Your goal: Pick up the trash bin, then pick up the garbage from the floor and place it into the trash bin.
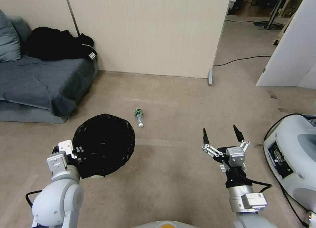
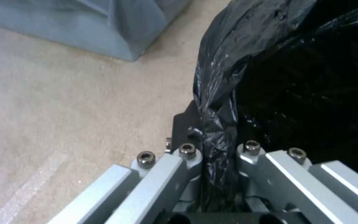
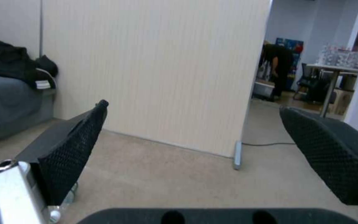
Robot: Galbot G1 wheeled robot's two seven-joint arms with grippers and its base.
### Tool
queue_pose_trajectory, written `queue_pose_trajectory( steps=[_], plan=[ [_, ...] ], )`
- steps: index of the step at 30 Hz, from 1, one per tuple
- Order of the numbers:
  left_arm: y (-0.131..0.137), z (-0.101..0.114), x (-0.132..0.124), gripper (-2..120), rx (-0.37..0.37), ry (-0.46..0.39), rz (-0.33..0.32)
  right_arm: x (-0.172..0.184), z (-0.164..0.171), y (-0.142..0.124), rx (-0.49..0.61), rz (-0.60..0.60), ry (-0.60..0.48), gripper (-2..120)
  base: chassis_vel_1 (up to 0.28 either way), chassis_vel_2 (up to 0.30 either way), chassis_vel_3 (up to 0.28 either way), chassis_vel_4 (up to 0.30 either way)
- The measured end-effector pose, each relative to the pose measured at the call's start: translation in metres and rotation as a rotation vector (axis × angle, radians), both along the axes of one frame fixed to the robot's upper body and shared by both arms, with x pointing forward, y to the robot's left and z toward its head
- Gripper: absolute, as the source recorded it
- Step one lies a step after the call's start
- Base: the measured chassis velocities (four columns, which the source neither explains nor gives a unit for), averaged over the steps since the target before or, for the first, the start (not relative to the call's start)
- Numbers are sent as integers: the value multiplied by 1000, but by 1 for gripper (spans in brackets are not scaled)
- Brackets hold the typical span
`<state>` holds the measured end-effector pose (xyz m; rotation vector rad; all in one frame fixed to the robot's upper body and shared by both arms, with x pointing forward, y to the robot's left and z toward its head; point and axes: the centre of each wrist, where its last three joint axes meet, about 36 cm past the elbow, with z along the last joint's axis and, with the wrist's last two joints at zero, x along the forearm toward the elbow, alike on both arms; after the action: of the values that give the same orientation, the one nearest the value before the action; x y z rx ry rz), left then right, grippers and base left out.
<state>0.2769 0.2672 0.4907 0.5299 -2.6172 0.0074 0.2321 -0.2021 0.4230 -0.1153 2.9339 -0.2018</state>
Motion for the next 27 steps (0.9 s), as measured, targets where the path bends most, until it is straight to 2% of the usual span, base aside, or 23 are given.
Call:
queue_pose_trajectory(
  steps=[7, 13, 27],
  plan=[
    [-10, 9, -21, 2, 59, 17, -39, -1, 1, 5, 14, 11, -11, 100, 0, 0, 0, 0],
    [-18, 9, -34, 2, 83, 28, -53, -1, 1, 6, 14, 13, -10, 100, 0, 0, 0, 0],
    [-19, 11, -38, 2, 91, 22, -50, -2, 0, 8, 20, 19, -4, 100, 0, 0, 0, 0]
  ],
)
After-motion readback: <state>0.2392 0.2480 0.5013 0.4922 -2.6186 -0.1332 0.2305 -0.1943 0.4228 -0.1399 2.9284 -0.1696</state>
